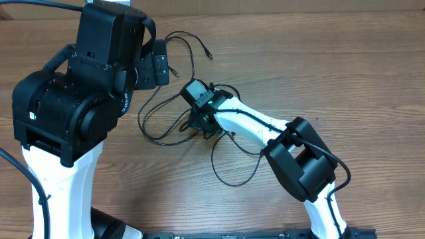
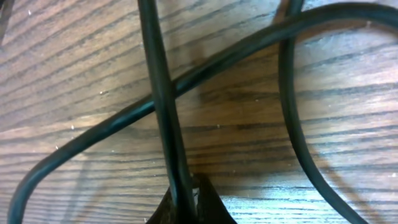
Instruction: Untangle cables
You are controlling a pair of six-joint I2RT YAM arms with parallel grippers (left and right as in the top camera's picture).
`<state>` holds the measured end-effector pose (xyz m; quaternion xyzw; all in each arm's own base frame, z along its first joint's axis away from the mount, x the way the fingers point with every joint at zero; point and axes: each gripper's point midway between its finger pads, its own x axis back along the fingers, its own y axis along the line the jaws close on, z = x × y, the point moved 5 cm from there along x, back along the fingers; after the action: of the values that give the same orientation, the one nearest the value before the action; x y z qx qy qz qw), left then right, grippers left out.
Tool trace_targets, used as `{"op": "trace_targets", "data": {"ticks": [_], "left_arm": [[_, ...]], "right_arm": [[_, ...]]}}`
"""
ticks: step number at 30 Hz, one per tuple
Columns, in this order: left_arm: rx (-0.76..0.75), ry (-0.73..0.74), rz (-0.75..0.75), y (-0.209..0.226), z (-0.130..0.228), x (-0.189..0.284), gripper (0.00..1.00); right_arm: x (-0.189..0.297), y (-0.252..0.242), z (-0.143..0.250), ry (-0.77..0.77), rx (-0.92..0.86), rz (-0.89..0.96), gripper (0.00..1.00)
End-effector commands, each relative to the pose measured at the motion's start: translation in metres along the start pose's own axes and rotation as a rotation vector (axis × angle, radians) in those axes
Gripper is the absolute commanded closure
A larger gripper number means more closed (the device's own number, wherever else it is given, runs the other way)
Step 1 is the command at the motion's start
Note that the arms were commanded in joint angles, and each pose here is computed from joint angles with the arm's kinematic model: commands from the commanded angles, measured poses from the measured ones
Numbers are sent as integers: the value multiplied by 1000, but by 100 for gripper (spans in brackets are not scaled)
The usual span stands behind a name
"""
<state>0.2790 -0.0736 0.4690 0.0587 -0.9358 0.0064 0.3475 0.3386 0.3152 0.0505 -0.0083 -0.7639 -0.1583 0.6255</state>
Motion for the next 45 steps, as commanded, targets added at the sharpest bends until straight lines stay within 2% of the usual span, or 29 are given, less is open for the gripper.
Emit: {"op": "trace_targets", "data": {"ticks": [1, 8, 15, 24, 30, 33, 40, 45], "left_arm": [[-22, 2, 4, -1, 0, -1, 0], [-22, 2, 1, -1, -1, -2, 0], [-22, 3, 3, -1, 0, -2, 0], [-22, 4, 3, -1, 0, -2, 0], [-23, 7, 6, -2, 0, -2, 0], [-23, 13, 22, -3, 1, -2, 0], [-29, 30, 30, -7, 2, -7, 0], [-45, 69, 28, -11, 6, -15, 0]], "right_arm": [[11, 7, -2, -13, 142, -21, 96], [118, 27, -23, -172, 368, -130, 96], [232, 7, -28, -395, 494, -153, 96], [368, -56, -35, -807, 396, -65, 96], [457, -117, -48, -1172, 215, 144, 96], [483, -136, -54, -1267, 171, 232, 96], [532, -167, -89, -1426, 238, 470, 96], [548, -187, -123, -1518, 273, 493, 96]]}}
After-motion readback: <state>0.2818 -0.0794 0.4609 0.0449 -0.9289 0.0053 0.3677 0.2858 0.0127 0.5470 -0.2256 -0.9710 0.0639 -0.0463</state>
